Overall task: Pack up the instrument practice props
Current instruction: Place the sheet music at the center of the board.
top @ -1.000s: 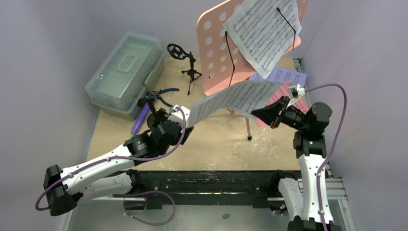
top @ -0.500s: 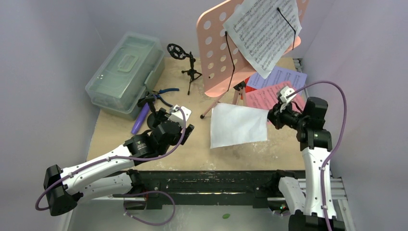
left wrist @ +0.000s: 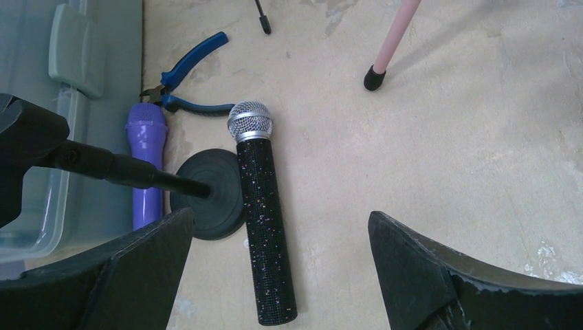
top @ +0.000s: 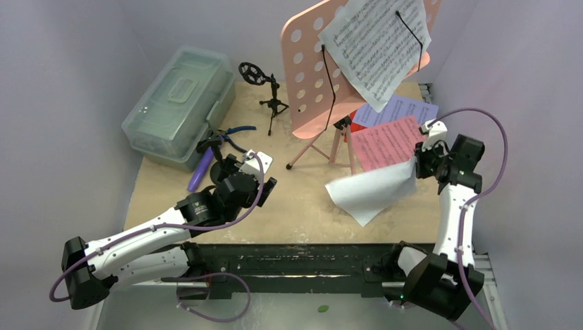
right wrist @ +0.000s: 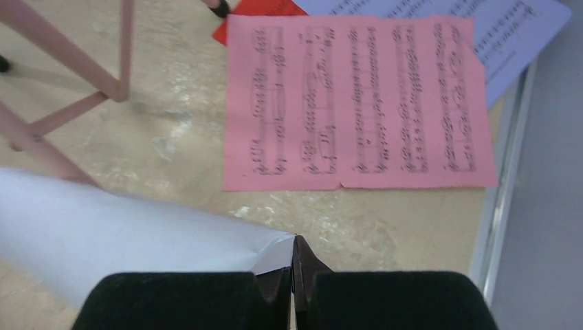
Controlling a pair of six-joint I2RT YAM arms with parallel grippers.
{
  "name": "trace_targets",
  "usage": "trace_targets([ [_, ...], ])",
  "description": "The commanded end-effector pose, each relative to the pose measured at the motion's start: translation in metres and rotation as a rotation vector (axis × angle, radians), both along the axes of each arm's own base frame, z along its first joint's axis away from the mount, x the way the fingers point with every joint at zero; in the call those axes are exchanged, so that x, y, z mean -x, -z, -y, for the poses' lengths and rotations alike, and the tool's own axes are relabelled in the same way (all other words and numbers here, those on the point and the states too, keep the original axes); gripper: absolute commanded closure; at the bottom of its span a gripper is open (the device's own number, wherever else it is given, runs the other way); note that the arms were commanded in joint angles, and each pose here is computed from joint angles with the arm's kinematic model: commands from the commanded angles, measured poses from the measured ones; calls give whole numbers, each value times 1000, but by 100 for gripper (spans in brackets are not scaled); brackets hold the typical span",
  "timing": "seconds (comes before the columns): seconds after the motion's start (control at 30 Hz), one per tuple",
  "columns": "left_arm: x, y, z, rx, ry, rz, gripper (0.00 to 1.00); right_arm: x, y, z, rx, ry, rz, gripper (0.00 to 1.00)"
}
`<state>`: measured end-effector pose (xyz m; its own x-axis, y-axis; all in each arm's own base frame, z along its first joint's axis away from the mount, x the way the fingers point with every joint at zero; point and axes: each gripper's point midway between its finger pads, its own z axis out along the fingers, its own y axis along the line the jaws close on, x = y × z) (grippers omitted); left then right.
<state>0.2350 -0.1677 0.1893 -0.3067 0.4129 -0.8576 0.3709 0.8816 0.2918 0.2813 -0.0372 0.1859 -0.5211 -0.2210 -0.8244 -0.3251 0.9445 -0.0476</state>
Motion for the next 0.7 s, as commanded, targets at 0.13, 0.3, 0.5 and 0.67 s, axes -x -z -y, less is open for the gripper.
trace_targets([
  [0.13, 0, -3, 1, 27, 4, 7, 3, -28, -20, 70, 123, 200, 67, 100],
  [0.3, 0, -3, 1, 27, 4, 7, 3, -37, -48, 88, 184, 252, 146, 100],
  [0.5, 0, -3, 1, 28, 6, 6, 3, -42, -61, 93, 165, 300, 165, 100],
  [0.67, 0, -3, 2, 28, 11, 4, 3, -51, -38, 102, 99, 361, 86, 100],
])
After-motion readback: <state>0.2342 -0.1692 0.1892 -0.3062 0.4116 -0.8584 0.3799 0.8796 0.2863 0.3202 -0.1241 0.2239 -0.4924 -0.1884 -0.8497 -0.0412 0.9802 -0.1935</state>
